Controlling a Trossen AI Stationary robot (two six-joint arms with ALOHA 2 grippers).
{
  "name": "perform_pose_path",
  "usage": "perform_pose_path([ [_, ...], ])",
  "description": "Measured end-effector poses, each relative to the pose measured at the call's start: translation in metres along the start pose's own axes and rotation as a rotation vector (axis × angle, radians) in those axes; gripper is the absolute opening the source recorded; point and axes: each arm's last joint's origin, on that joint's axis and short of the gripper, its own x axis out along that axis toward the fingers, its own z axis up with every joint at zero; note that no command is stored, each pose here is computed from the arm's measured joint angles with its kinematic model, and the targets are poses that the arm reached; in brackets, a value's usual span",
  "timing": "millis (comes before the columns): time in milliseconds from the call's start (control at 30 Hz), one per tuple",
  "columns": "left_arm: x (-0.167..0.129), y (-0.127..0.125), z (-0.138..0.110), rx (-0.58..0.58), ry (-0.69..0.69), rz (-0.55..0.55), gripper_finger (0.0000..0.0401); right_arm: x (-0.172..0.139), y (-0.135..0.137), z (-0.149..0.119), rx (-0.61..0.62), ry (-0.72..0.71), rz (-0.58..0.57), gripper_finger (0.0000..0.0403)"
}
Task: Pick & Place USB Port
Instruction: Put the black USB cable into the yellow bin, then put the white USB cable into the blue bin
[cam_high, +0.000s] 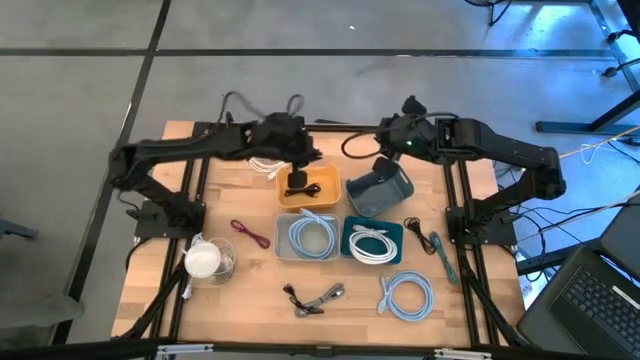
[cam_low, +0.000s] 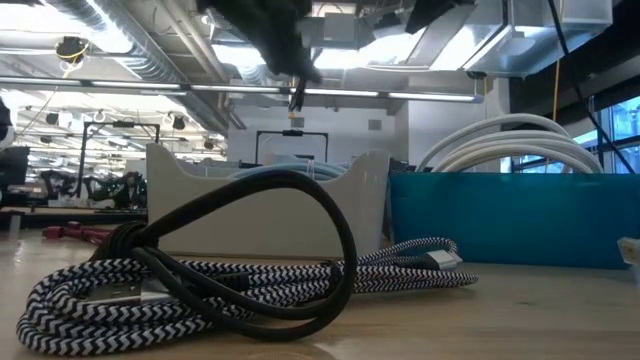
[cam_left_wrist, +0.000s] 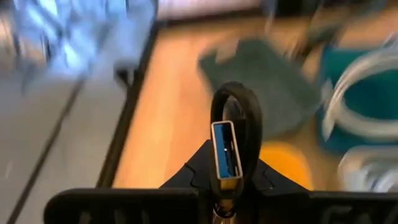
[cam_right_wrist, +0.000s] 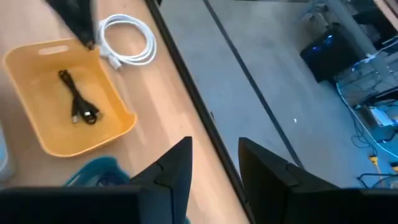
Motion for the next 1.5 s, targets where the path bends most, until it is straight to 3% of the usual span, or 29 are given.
perform_pose_path([
  [233,0.054,0.015,-0.009,-0.056,0.453,-0.06,0.002,0.003,-0.002,0.001,0.017,0.002,-0.009,0.0133],
  [500,0.113,-0.001,-0.041,-0.041,0.671,-0.148,0.002,0.003,-0.002,-0.003,0.017,0.038,-0.005,0.0133],
  [900,0.151,-0.019,-0.07,-0.051,0.778,-0.239,0.0024,0.002,-0.002,-0.005,0.014,0.053,-0.004,0.0133],
  [1233,0.148,-0.02,-0.069,-0.047,0.793,-0.241,0.0168,0.002,-0.002,-0.008,0.034,0.082,-0.005,0.0133],
  [1433,0.129,-0.019,-0.066,-0.08,0.862,-0.235,0.0207,0.002,-0.002,-0.008,0.034,0.082,-0.005,0.0133],
  [1500,0.118,-0.016,-0.057,-0.081,0.826,-0.209,0.021,0.002,-0.002,-0.008,0.034,0.082,-0.005,0.0133],
])
